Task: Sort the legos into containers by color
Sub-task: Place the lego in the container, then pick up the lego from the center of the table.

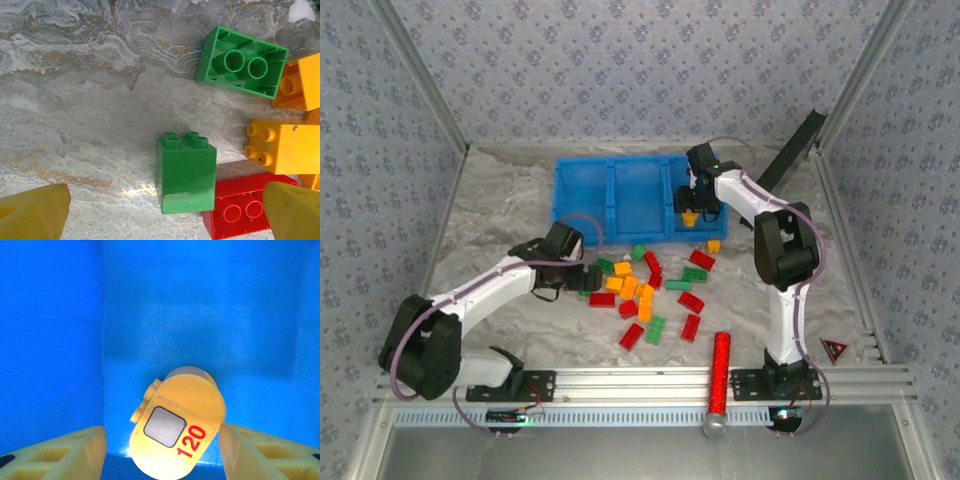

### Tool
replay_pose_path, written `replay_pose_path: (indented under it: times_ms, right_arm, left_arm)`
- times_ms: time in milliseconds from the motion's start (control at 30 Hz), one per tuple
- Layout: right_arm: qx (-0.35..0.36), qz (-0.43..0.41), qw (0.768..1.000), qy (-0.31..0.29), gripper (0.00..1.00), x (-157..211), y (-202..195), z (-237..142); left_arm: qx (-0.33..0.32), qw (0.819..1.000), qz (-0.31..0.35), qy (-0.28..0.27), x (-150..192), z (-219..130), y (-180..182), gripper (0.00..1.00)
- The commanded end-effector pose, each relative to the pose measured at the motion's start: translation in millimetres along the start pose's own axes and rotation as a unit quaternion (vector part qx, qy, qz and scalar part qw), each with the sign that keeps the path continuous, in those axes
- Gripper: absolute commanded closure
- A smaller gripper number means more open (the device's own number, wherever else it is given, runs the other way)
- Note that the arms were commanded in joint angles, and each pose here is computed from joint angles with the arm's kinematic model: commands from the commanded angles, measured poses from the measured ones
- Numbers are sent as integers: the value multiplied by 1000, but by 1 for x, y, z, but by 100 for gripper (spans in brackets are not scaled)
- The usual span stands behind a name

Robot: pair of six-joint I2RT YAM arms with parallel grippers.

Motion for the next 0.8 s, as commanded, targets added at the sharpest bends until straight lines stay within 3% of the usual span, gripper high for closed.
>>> replay_pose_path:
  times_ms: [0, 467, 767]
  right_arm:
    - [-17, -8, 999, -33, 36, -12, 9, -38]
    - [-31, -41, 997, -51, 28, 16, 29, -94]
    - [-27, -40, 999, 4, 27, 68, 35, -98]
  left_arm:
    - [-6, 1000, 4, -2, -1, 7, -2, 4]
    - [-24, 999, 4, 35, 1, 37, -5, 21]
    - [-22, 999, 3, 48, 2, 47, -6, 51]
Point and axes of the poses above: each hand's point on the last joint's axis, 136 mm out from that joint toward the fingers, its own z axis out along the fingers, its own y axis along the line the jaws close on, x = y × z, the point moved 8 cm from there along -z, back along the fingers, and after that the axes turned 1 degree about -z, right-handed, at the moved point
